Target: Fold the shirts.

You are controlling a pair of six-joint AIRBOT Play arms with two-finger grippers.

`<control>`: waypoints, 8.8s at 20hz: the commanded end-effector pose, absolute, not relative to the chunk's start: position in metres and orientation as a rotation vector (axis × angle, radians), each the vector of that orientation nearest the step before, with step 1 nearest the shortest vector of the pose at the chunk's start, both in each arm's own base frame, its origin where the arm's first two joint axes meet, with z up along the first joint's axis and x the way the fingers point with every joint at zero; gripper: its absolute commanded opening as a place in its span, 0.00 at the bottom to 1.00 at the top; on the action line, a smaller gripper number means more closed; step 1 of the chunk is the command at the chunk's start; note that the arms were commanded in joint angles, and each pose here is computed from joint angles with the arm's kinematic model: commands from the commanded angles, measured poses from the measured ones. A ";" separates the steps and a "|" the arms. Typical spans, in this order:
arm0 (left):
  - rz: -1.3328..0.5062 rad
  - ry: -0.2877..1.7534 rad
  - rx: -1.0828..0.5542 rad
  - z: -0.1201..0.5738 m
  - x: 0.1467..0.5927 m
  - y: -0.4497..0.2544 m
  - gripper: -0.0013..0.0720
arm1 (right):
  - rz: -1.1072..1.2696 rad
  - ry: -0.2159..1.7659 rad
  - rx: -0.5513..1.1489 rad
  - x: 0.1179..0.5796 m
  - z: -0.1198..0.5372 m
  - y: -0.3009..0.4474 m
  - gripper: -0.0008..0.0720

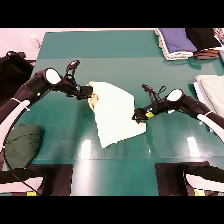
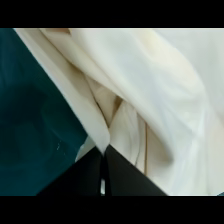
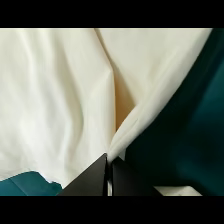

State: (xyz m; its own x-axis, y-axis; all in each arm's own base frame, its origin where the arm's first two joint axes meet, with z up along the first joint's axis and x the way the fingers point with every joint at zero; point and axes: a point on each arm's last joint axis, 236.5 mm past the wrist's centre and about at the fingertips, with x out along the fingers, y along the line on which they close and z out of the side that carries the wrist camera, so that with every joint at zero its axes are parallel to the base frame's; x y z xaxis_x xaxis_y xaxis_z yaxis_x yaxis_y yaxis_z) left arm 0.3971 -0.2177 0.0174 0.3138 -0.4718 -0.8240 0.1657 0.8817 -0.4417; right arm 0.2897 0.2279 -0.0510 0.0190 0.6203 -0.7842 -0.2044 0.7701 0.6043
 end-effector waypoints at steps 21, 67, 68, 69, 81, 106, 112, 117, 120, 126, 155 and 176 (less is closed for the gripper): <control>-0.425 0.022 -0.109 0.501 0.259 -0.107 0.05 | 0.179 0.396 0.002 0.271 0.400 0.016 0.04; -0.241 1.114 -0.157 0.140 0.462 -0.066 0.83 | 0.322 1.197 0.138 0.416 0.129 0.047 0.52; -0.230 1.138 -0.168 0.130 0.448 -0.063 0.83 | 0.355 1.195 0.178 0.405 0.130 0.053 0.52; -0.224 1.167 -0.176 0.117 0.432 -0.062 0.83 | 0.382 1.190 0.210 0.394 0.130 0.059 0.52; -0.259 1.490 -0.577 -0.061 0.229 -0.119 0.83 | 0.374 1.142 0.267 0.344 0.116 0.068 0.52; -0.411 1.252 -0.402 0.014 0.289 -0.155 0.05 | -0.137 1.547 0.905 0.189 -0.071 -0.050 0.71; -0.414 1.252 -0.410 0.015 0.289 -0.156 0.05 | -0.023 1.537 0.827 0.217 -0.092 -0.017 0.13; -0.489 1.057 -0.386 0.102 0.317 -0.165 0.05 | 0.085 1.263 0.533 0.276 -0.002 -0.010 0.04; -0.538 0.645 -0.308 0.262 0.331 -0.159 0.05 | 0.165 0.881 0.337 0.325 0.149 0.000 0.04; -0.507 -0.009 -0.139 0.528 0.225 -0.117 0.05 | 0.160 0.269 0.043 0.277 0.417 0.022 0.04; -0.214 1.082 -0.364 0.032 0.512 -0.095 0.05 | 0.142 1.240 0.229 0.488 0.055 -0.026 0.04; -0.278 1.367 -0.343 -0.011 0.419 -0.078 0.67 | 0.110 1.369 0.275 0.393 0.019 -0.015 0.57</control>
